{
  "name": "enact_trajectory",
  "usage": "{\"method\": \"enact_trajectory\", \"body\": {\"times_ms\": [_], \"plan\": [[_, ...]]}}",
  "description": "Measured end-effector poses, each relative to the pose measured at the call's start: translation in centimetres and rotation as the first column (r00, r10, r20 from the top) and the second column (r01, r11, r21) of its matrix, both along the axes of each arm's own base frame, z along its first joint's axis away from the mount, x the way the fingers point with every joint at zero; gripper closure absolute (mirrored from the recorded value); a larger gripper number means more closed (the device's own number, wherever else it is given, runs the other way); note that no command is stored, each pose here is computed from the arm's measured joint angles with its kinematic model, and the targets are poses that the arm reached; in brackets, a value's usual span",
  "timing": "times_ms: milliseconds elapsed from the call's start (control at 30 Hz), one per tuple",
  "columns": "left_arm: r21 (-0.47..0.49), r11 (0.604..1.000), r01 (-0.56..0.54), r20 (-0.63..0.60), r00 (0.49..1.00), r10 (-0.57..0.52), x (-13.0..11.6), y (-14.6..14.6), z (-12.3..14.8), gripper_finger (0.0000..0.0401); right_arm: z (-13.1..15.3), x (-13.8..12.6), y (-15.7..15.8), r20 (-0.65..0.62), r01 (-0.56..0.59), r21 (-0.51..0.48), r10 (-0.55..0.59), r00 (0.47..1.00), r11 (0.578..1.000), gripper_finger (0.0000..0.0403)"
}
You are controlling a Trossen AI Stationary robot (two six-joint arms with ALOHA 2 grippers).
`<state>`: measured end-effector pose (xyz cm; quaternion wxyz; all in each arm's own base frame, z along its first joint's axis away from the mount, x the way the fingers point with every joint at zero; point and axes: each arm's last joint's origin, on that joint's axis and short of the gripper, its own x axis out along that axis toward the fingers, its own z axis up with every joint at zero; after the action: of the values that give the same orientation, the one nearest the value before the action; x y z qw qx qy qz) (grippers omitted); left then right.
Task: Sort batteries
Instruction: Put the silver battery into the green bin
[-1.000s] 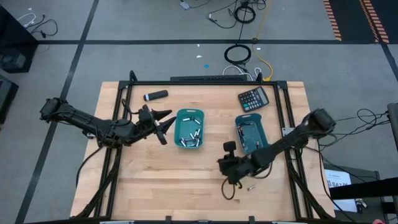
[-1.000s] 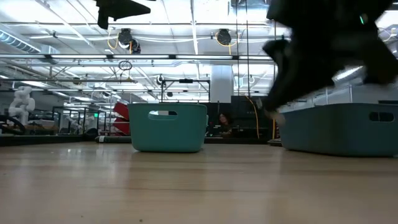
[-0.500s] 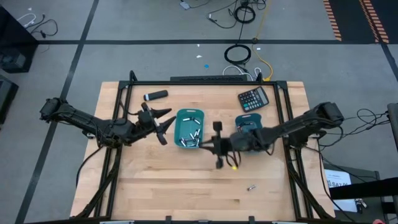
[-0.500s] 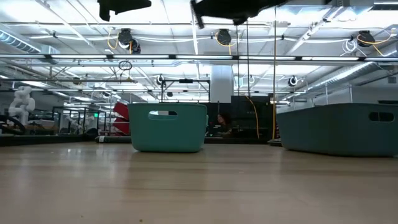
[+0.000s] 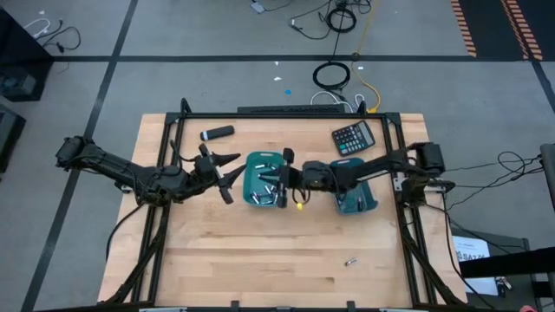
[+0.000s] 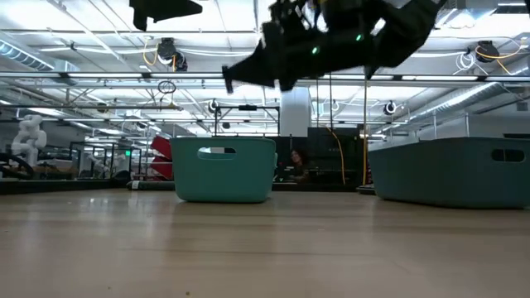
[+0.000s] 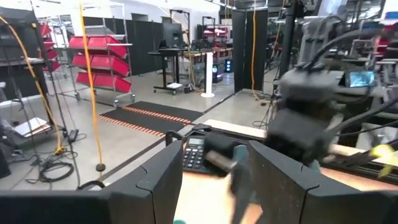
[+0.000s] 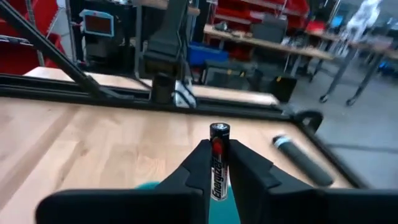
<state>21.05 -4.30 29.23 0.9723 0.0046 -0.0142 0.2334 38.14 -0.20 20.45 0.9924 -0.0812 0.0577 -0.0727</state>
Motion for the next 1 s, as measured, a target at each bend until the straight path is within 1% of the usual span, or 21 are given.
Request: {"method": "enact_trajectory", "body": {"times_ms": [67,133,233,333,433,567,700,800,900,1000], "plan": [[-0.015,1.0,0.01,0.006,1.0,-0.009,0.0,0.0,0.0,0.0215,-0.8,0.6,-0.9,-0.01,0.006,0.054,-0.005,1.0,0.999,0.0356],[-0.021,1.0,0.02,0.01,1.0,-0.019,0.0,0.0,0.0,0.0215,-1.4,1.1,-1.5,-0.036,-0.018,0.108,0.022,0.999,0.994,0.0344],[-0.02,0.999,0.03,0.003,1.0,-0.03,0.0,-0.1,-0.1,0.0215,-1.3,1.8,-2.3,-0.093,-0.026,0.16,0.041,0.995,0.987,0.0315],[-0.036,0.999,0.03,-0.005,1.0,-0.031,0.0,-0.1,-0.3,0.0215,-0.7,2.5,-2.6,-0.169,-0.02,0.17,0.049,0.984,0.985,0.0276],[-0.035,0.999,0.034,-0.014,0.999,-0.035,0.0,-0.1,-0.4,0.0215,0.1,3.1,-2.6,-0.23,-0.016,0.158,0.053,0.972,0.987,0.024],[-0.032,0.998,0.052,-0.024,0.998,-0.053,-0.1,-0.5,-0.4,0.0215,1.3,3.4,-2.4,-0.301,-0.014,0.154,0.061,0.952,0.988,0.0209],[-0.047,0.994,0.095,-0.036,0.995,-0.096,-0.9,-1.2,-0.3,0.0215,1.7,2.1,-1.9,-0.457,-0.008,0.145,0.074,0.886,0.989,0.02],[-0.081,0.99,0.119,-0.051,0.991,-0.124,-2.0,-1.4,-0.2,0.0215,3.1,0.2,-1.4,-0.538,-0.005,0.145,0.083,0.839,0.989,0.0205],[-0.137,0.983,0.125,-0.07,0.988,-0.136,-3.2,-1.2,-0.2,0.0215,5.0,-1.8,-0.3,-0.589,-0.006,0.164,0.102,0.801,0.986,0.0211],[-0.219,0.968,0.124,-0.107,0.983,-0.15,-4.2,-1.1,-0.7,0.0215,5.9,-3.9,1.3,-0.66,-0.003,0.214,0.147,0.736,0.977,0.0215]]}}
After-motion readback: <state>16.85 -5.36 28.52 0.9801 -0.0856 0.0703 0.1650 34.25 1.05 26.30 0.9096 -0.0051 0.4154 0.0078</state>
